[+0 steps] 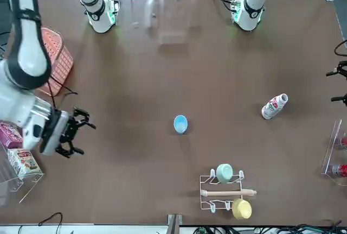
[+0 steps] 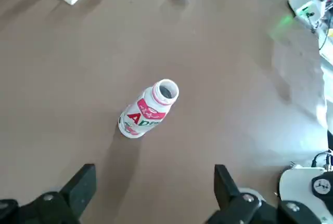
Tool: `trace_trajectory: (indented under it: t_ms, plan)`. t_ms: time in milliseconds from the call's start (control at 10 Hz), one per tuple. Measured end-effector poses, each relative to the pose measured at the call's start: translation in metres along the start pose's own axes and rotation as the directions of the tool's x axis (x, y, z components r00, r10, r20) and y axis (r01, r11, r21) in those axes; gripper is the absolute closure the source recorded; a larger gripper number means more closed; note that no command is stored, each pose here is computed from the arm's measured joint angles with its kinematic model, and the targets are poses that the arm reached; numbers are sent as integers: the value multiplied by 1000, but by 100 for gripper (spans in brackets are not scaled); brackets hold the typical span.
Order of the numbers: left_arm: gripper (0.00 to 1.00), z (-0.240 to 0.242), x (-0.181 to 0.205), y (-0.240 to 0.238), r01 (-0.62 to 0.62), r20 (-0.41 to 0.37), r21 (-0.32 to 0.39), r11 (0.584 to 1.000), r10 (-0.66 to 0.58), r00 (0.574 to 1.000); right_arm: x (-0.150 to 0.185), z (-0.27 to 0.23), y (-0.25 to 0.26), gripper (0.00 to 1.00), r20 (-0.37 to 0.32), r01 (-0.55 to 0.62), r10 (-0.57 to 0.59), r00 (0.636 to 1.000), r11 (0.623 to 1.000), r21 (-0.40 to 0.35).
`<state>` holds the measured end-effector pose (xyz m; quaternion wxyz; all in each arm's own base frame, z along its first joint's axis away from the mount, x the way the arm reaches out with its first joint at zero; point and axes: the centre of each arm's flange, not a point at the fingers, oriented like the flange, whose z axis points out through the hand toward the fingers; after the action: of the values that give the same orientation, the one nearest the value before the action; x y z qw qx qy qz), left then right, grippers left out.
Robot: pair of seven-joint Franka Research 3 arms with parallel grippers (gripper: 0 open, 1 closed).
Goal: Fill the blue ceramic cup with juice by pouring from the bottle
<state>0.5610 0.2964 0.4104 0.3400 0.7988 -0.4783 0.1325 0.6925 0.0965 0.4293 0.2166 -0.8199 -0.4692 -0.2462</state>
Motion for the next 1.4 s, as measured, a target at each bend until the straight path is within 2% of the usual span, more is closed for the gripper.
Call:
trace_trajectory:
  t_ms: [200, 400, 600, 800, 1100, 1400]
  plan:
    - [0, 0, -29, -7, -95, -78, 8, 995, 95, 992, 2, 64, -12, 0, -39, 73, -73, 997, 997, -6]
    - [0, 8, -47, -12, -202, -130, 9, 979, 201, 971, -17, 136, -27, 0, -139, 106, -102, 985, 994, 27]
    - [0, 46, -64, -30, -267, -212, -33, 963, 255, 943, -31, 187, -46, 0, -185, 149, -138, 973, 988, 46]
    - [1, 91, -82, -50, -316, -342, -47, 948, 282, 896, -31, 218, -75, 0, -178, 187, -174, 969, 980, 64]
    - [1, 145, -114, -63, -391, -427, -65, 918, 329, 843, -38, 264, -115, 0, -129, 195, -182, 975, 977, 90]
    - [1, 192, -118, -76, -405, -517, -55, 913, 321, 794, -58, 305, -135, 0, -110, 146, -134, 985, 983, 108]
